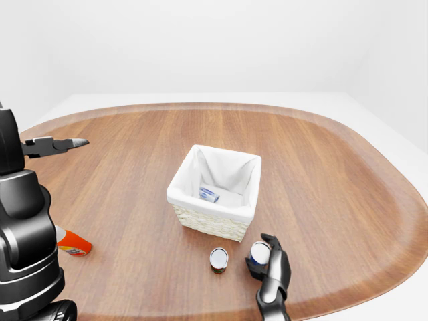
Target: Pick up the alphabet soup and the cream cheese box, and put them in the basket.
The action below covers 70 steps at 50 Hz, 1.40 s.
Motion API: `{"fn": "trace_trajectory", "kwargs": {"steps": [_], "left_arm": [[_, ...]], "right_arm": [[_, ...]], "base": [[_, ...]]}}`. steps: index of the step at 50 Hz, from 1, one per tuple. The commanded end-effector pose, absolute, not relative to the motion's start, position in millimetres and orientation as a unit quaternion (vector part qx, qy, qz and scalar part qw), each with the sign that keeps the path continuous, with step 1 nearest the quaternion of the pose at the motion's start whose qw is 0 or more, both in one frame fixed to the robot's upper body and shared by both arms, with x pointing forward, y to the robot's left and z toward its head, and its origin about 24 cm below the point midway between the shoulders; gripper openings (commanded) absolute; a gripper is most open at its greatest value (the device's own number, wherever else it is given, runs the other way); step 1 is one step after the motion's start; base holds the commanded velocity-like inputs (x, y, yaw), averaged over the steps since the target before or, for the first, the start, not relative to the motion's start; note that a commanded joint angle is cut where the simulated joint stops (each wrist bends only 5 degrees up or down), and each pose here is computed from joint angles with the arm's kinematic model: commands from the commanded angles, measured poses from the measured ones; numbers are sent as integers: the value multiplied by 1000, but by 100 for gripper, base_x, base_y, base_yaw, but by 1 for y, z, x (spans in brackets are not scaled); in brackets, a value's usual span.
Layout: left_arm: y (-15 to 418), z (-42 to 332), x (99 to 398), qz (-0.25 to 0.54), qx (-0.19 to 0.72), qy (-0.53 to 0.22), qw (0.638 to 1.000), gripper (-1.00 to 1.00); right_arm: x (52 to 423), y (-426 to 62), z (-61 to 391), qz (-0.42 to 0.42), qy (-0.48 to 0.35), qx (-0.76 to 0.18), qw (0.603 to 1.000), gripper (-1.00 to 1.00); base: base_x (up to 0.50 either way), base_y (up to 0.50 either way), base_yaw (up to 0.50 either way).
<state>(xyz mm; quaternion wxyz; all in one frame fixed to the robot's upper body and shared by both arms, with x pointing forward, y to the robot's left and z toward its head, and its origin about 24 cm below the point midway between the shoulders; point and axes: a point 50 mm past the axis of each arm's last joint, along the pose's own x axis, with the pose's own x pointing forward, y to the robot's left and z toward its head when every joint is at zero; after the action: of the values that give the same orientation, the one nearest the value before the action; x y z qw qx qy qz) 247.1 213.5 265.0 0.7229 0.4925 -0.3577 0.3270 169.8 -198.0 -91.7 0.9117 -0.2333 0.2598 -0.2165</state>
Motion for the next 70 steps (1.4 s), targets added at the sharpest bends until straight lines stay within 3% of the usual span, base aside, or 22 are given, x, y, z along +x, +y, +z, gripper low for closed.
{"fn": "trace_trajectory", "kwargs": {"steps": [1,41,70], "left_arm": [[213,266,246,326,495,-359,721,100],[214,266,248,332,498,-358,717,100],[214,266,247,330,496,-358,719,100]], "right_arm": [[170,-197,-98,-214,275,-232,908,-100],[176,-225,-83,-290,252,-189,904,-100],[188,-245,-44,-363,165,-120,909,-100]], "base": [[0,0,0],[0,0,0],[0,0,0]]}}
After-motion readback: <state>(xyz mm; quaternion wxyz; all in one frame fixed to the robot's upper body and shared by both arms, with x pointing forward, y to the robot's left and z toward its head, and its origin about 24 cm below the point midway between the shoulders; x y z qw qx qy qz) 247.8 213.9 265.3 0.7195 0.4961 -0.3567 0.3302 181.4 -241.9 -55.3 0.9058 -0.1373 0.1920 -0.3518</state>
